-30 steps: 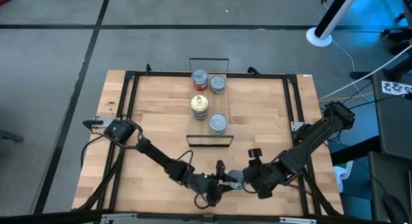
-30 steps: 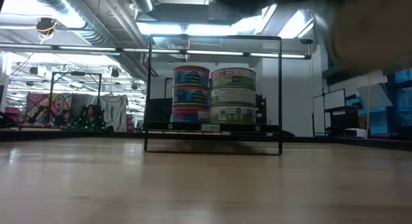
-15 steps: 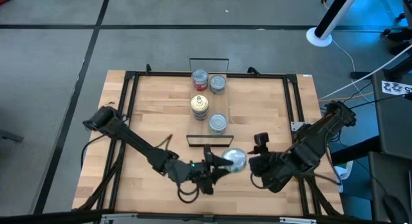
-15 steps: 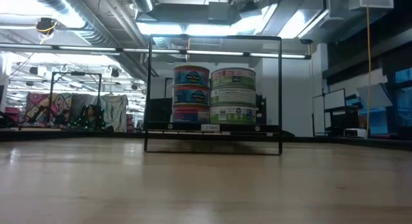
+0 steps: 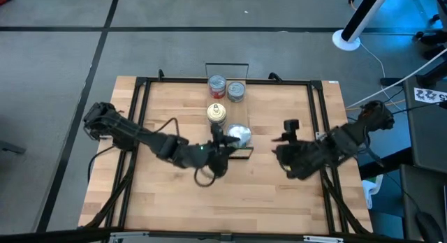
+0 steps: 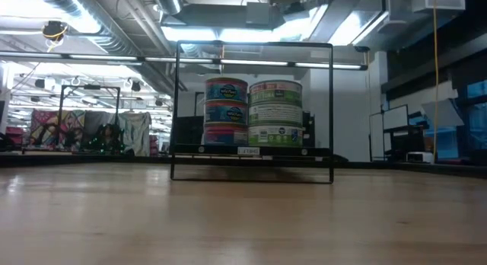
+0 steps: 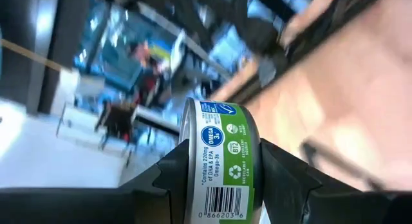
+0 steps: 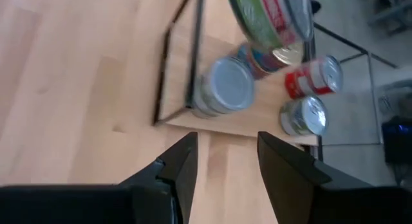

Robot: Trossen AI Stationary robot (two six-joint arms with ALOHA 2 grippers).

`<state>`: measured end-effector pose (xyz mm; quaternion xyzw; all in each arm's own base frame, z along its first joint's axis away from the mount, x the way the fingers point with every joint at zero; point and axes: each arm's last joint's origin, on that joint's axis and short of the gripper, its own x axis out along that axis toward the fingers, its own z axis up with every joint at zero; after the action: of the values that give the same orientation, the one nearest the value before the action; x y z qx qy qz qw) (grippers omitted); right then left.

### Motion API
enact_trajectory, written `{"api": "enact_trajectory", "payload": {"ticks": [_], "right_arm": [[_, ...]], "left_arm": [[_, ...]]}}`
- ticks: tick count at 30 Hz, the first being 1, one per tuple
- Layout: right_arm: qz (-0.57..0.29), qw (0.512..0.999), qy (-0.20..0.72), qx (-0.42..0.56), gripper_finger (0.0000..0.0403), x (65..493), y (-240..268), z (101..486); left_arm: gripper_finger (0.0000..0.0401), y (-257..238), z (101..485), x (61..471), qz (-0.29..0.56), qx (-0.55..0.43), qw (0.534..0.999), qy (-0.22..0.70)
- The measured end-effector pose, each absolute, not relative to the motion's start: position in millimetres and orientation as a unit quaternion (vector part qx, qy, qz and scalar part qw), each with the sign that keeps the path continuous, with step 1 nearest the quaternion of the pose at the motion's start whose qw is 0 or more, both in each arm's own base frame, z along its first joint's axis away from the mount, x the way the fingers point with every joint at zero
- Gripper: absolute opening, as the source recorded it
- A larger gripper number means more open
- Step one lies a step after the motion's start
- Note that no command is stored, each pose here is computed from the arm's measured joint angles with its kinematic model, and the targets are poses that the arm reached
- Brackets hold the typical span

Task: Stack canned seafood by type on shelf
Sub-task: Stack the green tuna can on top of the other green tuna can on the shelf

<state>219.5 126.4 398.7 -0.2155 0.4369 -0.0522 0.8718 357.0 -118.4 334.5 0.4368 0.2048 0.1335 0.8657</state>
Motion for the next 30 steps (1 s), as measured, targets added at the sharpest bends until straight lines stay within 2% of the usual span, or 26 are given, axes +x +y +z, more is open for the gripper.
{"api": "enact_trajectory", "payload": {"ticks": [4,7,14,21,30], "right_arm": [[-0.054,0.862,0.459,-0.207,0.0161,231.0,103.7,398.6],[-0.044,0.859,0.472,-0.195,0.0161,240.2,87.1,397.6],[0.025,0.886,0.436,-0.160,0.0161,261.9,48.4,381.3],[-0.031,0.893,0.432,-0.122,0.0161,266.9,2.5,354.7],[-0.028,0.905,0.416,-0.087,0.0161,277.8,-30.8,316.5]], "left_arm": [[0.0148,-91.1,323.1,361.9,0.144,0.428,0.853,0.261],[0.0148,-75.1,321.1,365.7,0.150,0.389,0.869,0.267],[0.0148,-53.5,312.7,372.8,0.114,0.348,0.887,0.283],[0.0148,-48.6,291.2,380.9,0.098,0.360,0.868,0.327],[0.0148,-44.3,269.5,391.8,0.087,0.385,0.847,0.357]]}}
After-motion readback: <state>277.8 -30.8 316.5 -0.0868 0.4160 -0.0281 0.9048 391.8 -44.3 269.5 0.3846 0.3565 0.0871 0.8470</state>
